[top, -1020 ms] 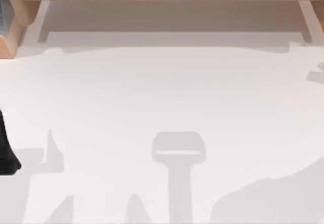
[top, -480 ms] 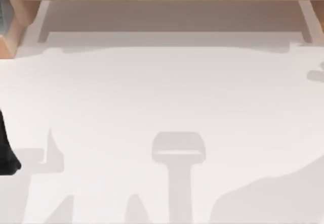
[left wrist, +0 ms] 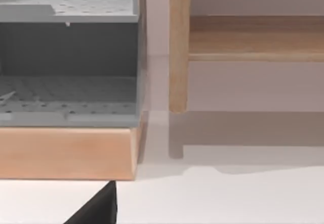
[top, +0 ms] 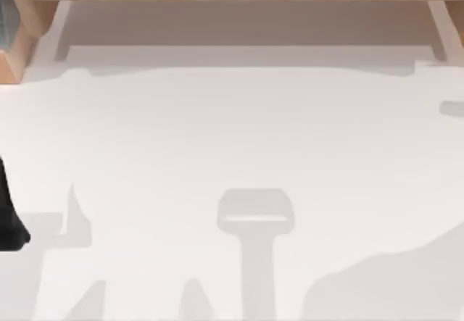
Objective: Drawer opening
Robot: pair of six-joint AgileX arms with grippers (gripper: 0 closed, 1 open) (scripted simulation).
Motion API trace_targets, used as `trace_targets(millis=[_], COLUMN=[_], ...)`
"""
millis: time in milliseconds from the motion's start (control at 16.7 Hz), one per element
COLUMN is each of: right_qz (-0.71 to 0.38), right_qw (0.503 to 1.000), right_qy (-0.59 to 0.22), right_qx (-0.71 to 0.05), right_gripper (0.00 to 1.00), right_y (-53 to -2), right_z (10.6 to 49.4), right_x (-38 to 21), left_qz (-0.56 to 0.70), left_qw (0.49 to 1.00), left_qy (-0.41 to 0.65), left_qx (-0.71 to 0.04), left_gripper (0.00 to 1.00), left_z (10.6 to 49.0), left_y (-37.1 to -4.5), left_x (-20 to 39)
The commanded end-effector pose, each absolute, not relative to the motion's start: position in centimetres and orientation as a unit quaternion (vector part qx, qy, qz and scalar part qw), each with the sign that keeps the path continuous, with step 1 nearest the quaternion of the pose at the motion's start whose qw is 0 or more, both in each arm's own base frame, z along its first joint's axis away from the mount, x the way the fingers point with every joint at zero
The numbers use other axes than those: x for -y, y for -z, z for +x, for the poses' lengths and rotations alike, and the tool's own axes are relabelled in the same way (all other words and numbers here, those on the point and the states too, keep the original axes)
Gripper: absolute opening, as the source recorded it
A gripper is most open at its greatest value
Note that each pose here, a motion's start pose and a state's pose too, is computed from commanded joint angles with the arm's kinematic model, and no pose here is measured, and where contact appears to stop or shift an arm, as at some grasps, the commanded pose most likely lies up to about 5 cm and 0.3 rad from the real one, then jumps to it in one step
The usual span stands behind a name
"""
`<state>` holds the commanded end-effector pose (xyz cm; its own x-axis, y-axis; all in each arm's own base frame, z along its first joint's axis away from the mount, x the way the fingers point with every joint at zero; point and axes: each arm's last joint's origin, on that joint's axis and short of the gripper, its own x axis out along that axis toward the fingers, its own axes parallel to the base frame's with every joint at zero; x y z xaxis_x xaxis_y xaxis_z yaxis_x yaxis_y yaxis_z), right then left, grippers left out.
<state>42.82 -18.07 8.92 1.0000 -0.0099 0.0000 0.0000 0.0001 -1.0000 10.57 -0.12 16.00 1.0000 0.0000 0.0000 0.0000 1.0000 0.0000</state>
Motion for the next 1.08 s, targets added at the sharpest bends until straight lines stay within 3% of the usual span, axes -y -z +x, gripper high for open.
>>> trace_targets(millis=[120,720,1080], right_qz=[-0.707,-0.709,-0.699], right_qw=[0.707,0.705,0.715], right_qy=[0.004,0.009,-0.008], right_qx=[-0.004,-0.001,-0.018], right_gripper=[0.00,0.00,0.00], right_y=[-8.9,-9.2,-7.9], right_z=[42.8,42.4,37.7], right_x=[18.1,18.4,17.9], left_qz=[0.000,0.000,0.000], left_qw=[1.000,1.000,1.000], left_qy=[0.000,0.000,0.000], left_qx=[0.000,0.000,0.000], left_gripper=[1.00,1.00,1.00], left_z=[10.6,10.6,10.6], left_y=[-16.0,-16.0,-16.0], left_x=[0.1,0.1,0.1])
